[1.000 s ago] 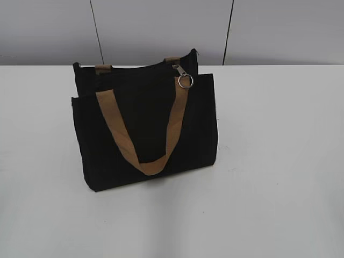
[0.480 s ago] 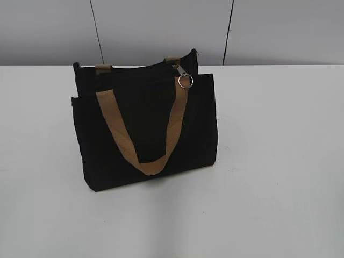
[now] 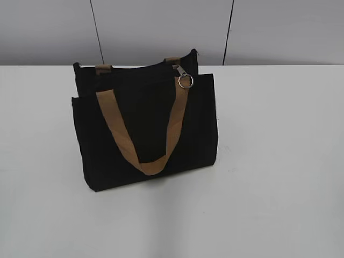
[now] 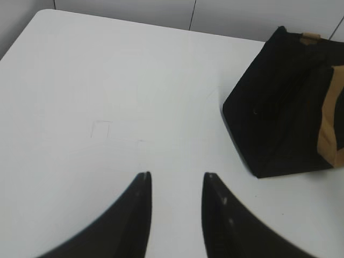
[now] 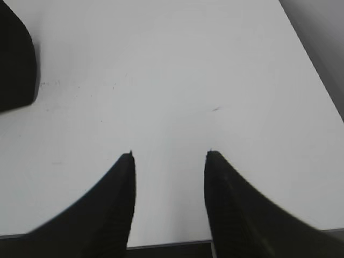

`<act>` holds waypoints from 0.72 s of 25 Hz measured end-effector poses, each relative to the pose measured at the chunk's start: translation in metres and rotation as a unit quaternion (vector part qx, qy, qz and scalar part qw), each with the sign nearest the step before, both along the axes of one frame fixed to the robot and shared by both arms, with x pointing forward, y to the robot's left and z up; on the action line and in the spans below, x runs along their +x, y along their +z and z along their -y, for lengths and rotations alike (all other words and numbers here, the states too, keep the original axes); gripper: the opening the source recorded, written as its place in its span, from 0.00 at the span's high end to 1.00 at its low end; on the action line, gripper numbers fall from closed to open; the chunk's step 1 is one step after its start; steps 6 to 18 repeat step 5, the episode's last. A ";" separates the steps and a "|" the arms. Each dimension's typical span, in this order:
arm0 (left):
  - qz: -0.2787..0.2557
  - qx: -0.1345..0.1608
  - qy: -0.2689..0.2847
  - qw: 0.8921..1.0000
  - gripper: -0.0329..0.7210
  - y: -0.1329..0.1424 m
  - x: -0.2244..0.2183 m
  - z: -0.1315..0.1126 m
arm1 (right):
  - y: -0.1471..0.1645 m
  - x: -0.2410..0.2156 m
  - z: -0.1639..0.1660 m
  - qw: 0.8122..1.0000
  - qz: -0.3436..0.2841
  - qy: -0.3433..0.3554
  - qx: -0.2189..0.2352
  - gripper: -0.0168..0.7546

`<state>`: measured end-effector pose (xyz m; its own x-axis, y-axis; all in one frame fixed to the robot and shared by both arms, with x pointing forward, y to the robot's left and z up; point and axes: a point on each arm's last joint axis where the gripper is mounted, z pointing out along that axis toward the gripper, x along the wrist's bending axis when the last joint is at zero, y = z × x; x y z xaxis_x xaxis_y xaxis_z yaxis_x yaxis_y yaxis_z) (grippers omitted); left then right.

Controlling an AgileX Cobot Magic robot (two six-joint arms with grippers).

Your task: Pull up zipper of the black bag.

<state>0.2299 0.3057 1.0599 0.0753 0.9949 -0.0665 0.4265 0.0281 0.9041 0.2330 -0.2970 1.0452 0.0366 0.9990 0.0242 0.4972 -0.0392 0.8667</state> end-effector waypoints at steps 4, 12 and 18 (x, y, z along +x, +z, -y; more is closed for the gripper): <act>0.000 0.000 0.000 1.000 0.64 0.000 0.000 0.000 | 0.000 0.000 0.000 1.000 0.000 0.000 0.000 0.54; 0.000 0.000 0.000 1.000 0.64 0.000 0.000 0.000 | 0.000 0.000 0.000 1.000 0.000 0.000 0.000 0.54; 0.000 0.000 0.000 1.000 0.64 0.000 0.000 0.000 | 0.000 0.000 0.000 1.000 0.000 0.000 0.000 0.54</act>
